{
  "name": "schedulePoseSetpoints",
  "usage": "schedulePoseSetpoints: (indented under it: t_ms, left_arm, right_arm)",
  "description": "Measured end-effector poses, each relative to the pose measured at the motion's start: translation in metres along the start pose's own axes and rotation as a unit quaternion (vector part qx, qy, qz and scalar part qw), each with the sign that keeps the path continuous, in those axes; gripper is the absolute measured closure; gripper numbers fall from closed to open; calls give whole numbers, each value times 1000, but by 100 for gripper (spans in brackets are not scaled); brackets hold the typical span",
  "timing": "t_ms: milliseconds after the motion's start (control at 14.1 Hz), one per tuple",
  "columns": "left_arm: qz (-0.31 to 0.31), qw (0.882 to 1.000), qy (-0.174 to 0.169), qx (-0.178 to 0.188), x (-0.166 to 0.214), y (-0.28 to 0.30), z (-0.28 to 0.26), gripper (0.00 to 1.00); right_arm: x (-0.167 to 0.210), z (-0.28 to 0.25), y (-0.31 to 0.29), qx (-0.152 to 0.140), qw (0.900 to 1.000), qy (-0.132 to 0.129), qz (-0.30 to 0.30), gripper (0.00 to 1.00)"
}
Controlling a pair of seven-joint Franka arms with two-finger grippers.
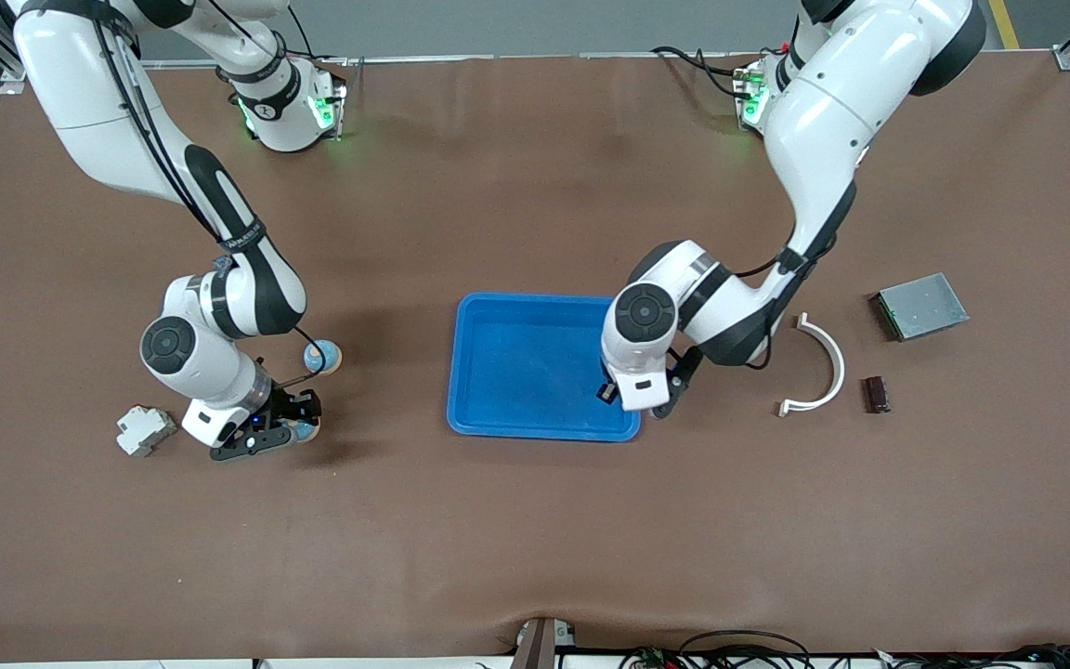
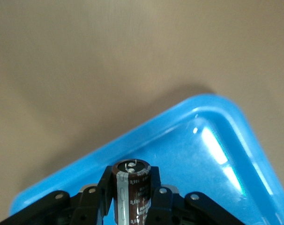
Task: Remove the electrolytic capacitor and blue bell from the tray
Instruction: 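Carry the capacitor toward the clip while the right gripper releases the bell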
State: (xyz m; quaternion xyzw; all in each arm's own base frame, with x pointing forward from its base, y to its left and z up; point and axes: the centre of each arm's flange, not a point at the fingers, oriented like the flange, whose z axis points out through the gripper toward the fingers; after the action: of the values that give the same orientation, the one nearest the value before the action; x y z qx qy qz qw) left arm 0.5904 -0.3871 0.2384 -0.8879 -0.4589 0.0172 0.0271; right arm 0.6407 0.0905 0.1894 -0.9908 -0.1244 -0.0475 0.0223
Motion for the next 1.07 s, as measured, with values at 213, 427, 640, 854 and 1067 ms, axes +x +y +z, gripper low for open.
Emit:
schedulePoseSetpoints:
  t_ms: [213, 427, 640, 854, 1067]
  left_arm:
    - [39, 999, -13, 0, 34, -9, -49, 66]
    - [85, 995, -43, 9, 82, -31, -94, 66]
    - [148, 987, -62, 5, 137, -67, -120, 66]
    - [212, 975, -66, 4, 177, -109, -129, 66]
    - [272, 960, -65, 13, 211, -149, -126, 66]
  right_arm:
    - [0, 0, -1, 0, 1000, 1, 0, 37]
    - [0, 0, -1, 0, 1000, 2, 0, 37]
    - [1, 0, -3, 0, 1000, 3, 3, 37]
    - [1, 0, -3, 1, 1000, 3, 4, 37]
    - [1, 1, -3, 1, 1000, 3, 7, 37]
